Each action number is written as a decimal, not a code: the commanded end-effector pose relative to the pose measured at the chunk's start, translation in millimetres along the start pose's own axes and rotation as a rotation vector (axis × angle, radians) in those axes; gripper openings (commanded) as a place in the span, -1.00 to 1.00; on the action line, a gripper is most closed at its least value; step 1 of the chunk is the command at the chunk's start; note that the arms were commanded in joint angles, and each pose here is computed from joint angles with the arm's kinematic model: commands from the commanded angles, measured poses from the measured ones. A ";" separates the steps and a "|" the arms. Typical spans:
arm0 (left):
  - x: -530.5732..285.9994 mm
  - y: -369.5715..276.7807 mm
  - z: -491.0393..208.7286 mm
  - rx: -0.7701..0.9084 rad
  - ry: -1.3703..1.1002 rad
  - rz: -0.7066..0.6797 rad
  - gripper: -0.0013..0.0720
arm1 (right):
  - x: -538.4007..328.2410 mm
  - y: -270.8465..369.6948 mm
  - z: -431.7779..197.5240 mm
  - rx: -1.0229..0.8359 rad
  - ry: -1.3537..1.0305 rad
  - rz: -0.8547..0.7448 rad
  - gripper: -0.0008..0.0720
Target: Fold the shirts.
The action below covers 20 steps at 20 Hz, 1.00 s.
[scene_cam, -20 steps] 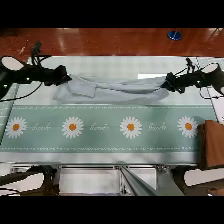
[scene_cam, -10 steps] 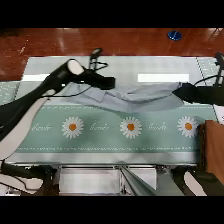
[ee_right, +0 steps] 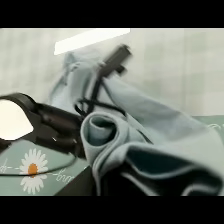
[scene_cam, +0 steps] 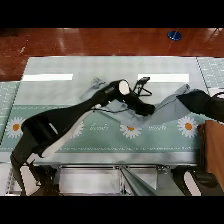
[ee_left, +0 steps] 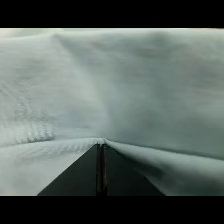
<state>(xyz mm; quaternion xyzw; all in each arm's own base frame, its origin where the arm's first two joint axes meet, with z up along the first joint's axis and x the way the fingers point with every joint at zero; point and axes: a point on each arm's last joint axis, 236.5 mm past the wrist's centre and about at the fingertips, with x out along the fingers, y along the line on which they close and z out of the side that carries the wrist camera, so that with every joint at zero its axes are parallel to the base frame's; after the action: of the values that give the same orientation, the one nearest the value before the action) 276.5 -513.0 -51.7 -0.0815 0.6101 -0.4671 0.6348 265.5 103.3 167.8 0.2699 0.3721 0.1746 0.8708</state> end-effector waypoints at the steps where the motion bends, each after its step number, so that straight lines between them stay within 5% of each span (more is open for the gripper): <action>1: 17.2 -22.3 -15.6 0.023 0.045 -0.040 -0.92 | -3.4 8.0 -1.1 0.013 -0.007 0.026 -0.93; 9: -206.4 109.1 62.9 -0.169 -0.125 -0.004 -0.92 | 11.0 32.5 1.6 0.058 0.039 0.172 -0.93; 15: -448.8 155.5 43.5 -0.162 -0.496 0.329 -0.92 | 94.6 76.1 19.3 0.074 0.119 0.386 -0.92; 20: -525.7 121.5 -12.7 -0.096 -0.639 0.533 -0.92 | 219.4 100.7 -0.1 0.027 0.299 0.381 -0.81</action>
<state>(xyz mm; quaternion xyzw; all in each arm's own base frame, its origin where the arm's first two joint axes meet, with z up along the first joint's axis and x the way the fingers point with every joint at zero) 447.0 -118.1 201.7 -0.1299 0.4431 -0.2592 0.8483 368.1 246.0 144.1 0.3344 0.4144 0.3544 0.7687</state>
